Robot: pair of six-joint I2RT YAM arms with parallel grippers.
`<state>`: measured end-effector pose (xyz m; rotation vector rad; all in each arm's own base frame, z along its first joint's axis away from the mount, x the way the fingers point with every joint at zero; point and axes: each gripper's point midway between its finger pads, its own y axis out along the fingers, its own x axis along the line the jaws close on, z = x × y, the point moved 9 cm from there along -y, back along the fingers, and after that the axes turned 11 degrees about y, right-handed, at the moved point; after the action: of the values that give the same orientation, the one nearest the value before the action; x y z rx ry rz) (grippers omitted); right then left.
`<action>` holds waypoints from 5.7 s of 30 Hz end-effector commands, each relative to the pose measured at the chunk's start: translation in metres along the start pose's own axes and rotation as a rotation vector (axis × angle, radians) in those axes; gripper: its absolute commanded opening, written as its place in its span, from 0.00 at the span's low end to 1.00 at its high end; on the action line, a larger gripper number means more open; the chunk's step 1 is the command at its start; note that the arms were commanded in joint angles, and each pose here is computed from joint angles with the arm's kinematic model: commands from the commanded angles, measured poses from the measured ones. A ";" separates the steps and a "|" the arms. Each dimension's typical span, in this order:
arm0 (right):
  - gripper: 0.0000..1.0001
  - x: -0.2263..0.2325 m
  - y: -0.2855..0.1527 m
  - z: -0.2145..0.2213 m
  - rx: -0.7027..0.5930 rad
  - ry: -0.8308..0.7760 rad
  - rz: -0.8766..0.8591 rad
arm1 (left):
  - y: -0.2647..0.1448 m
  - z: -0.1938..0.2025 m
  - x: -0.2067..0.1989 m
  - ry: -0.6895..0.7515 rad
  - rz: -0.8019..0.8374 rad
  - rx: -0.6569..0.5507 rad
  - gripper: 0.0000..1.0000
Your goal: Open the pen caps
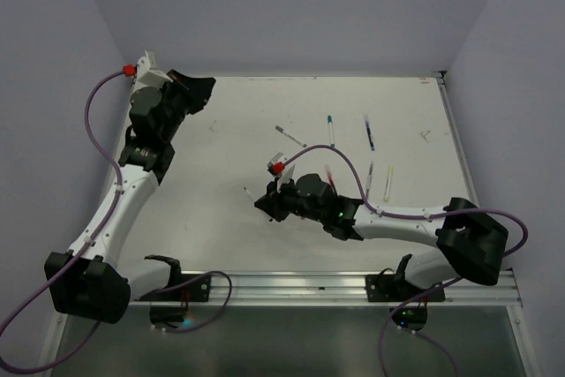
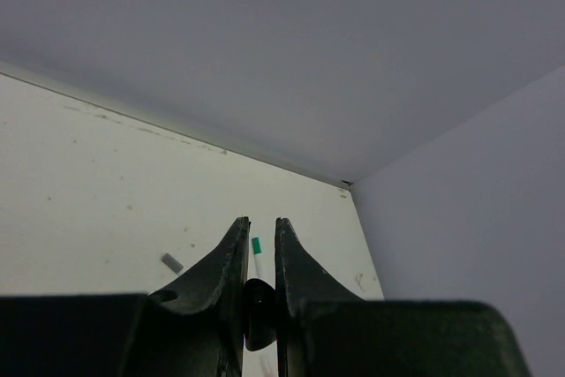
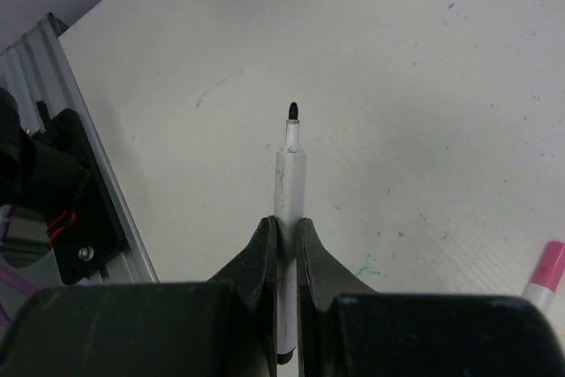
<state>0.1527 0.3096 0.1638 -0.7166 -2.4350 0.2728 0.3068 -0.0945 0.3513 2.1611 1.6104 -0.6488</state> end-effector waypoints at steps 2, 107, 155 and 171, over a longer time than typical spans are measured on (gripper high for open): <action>0.00 0.007 -0.015 -0.022 -0.114 0.010 0.001 | 0.014 0.004 0.026 0.149 -0.179 0.110 0.00; 0.00 0.005 -0.002 -0.065 -0.350 0.121 0.204 | -0.068 0.173 -0.021 -0.063 0.030 0.610 0.36; 0.98 -0.034 -0.024 -0.040 -0.287 0.080 0.302 | 0.027 0.165 0.209 0.321 -0.699 1.113 0.23; 0.97 -0.046 -0.028 -0.036 -0.166 0.078 0.454 | 0.021 0.134 0.186 0.330 -0.693 1.027 0.65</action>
<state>0.1870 0.2624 0.1697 -1.2605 -2.2511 0.1868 0.3563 -0.0263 0.1026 2.3234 2.6632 -1.8185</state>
